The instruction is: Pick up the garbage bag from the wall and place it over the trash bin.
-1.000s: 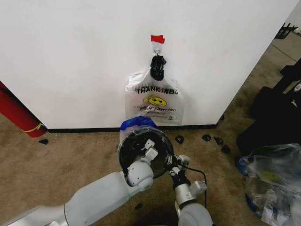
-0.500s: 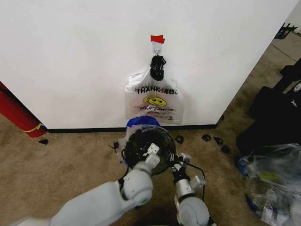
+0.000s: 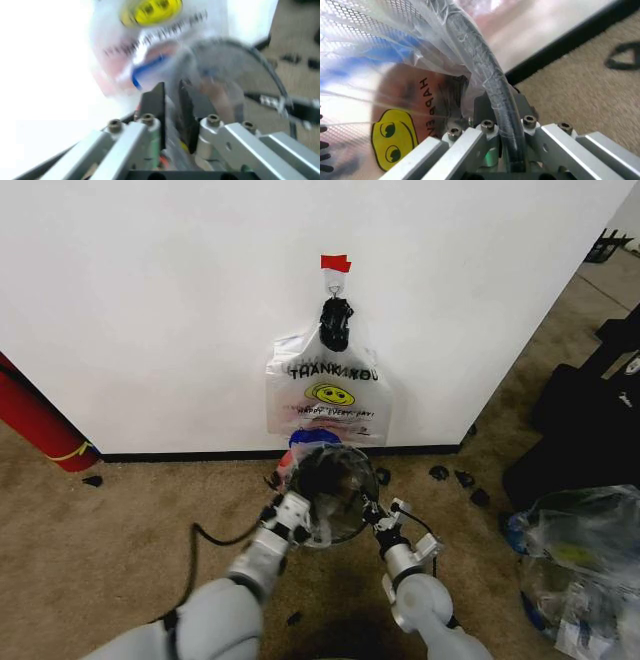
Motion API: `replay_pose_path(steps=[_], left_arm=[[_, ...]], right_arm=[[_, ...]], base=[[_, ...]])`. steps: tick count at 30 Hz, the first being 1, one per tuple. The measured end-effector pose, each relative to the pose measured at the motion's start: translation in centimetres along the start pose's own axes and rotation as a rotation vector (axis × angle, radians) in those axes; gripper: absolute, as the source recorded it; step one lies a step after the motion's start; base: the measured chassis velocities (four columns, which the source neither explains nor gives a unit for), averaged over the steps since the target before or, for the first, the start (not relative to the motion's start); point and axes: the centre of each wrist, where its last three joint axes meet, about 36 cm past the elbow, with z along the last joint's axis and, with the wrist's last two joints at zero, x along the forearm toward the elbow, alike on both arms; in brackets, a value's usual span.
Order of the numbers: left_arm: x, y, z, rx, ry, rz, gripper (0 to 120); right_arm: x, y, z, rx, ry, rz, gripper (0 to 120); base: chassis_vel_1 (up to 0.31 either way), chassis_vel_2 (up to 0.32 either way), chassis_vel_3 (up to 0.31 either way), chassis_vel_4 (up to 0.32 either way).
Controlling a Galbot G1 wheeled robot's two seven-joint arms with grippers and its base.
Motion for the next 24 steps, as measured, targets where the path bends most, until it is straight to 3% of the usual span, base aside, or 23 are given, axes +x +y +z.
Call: replay_pose_path(steps=[4,9,11,16,24], left_arm=[[0.0,3.1,-1.5,0.040,-0.065,0.053,33],[-1.1,5.3,-1.4,0.042,-0.044,0.119,54],[-1.2,5.4,-1.4,0.043,-0.041,0.122,56],[-2.6,6.4,-0.6,0.084,0.020,0.175,79],[-3.7,7.1,0.4,0.073,0.082,0.171,99]], right_arm=[[0.8,-1.3,-0.1,0.041,-0.021,-0.077,0],[2.2,-4.2,-0.6,0.116,-0.047,-0.170,0],[2.2,-4.3,-0.6,0.119,-0.048,-0.174,0],[3.7,-6.5,-1.2,0.183,-0.065,-0.247,0],[4.4,-7.7,-2.2,0.217,-0.076,-0.301,0]], base=[[0.000,0.000,0.000,0.000],[0.000,0.000,0.000,0.000],[0.000,0.000,0.000,0.000],[0.000,0.000,0.000,0.000],[0.000,0.000,0.000,0.000]])
